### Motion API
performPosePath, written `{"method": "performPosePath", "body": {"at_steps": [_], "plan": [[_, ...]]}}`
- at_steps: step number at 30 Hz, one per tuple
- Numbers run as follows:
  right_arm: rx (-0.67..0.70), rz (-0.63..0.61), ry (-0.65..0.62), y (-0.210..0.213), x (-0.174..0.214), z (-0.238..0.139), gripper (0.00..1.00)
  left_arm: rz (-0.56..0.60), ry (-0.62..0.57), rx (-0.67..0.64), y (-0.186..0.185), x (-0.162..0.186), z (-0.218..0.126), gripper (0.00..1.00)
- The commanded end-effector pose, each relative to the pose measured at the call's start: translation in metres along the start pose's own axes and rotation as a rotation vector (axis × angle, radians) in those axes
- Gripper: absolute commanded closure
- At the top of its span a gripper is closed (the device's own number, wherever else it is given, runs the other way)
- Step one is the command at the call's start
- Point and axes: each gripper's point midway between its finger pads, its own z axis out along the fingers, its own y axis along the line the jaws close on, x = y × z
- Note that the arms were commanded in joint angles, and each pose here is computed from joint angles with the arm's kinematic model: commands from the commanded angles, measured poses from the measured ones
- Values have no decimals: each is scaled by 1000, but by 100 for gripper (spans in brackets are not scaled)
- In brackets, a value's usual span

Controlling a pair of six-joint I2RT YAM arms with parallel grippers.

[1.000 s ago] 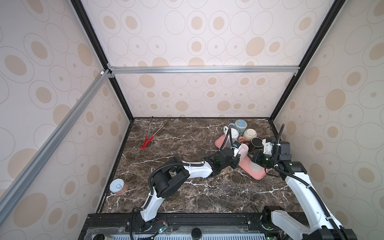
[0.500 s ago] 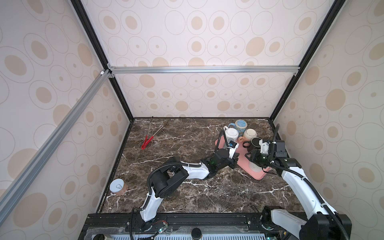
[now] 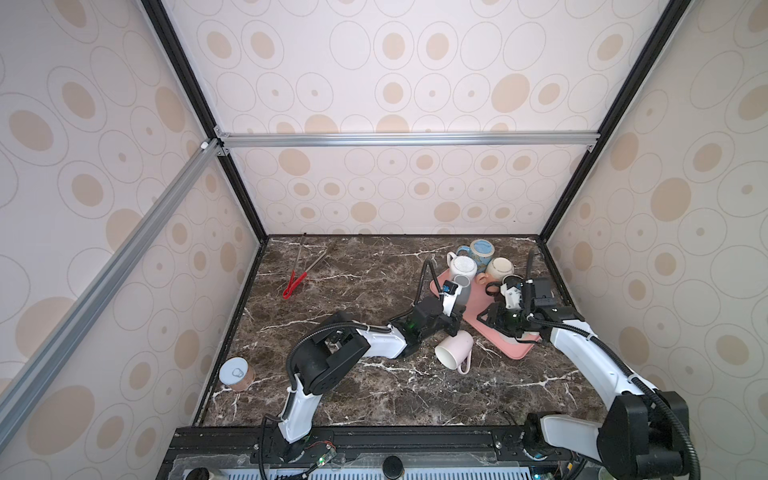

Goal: Turn the mug right side up

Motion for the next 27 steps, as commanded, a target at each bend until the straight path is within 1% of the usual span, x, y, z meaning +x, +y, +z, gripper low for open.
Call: {"method": "performPosePath", "body": {"at_steps": [1,2,5,6,8,11,14,16,19,23,27], "plan": [[52,47,124,-17,46,17,52,-56,-24,-19,8,-9,-29,87],[49,69,139,-19,57,22,52,-62,-6,-22,10,-3,-36,83],[76,81,153,-23,80,24,52,-77,52,-29,12,12,-54,69],[89,86,143,-26,85,22,52,-86,71,-25,11,18,-60,67],[100,99,114,-33,89,18,54,-111,88,-15,8,23,-71,66],[93,109,76,-37,91,20,58,-122,129,18,-7,30,-80,65],[58,113,100,-33,94,27,58,-135,207,34,-22,44,-82,65],[52,101,121,-31,95,33,57,-167,230,54,-28,51,-84,64],[43,109,141,-32,98,45,56,-223,231,76,-29,61,-87,60],[21,129,169,-30,98,56,56,-223,283,61,-25,78,-80,56],[28,132,191,-32,100,63,56,-217,307,53,-22,87,-76,56]]}}
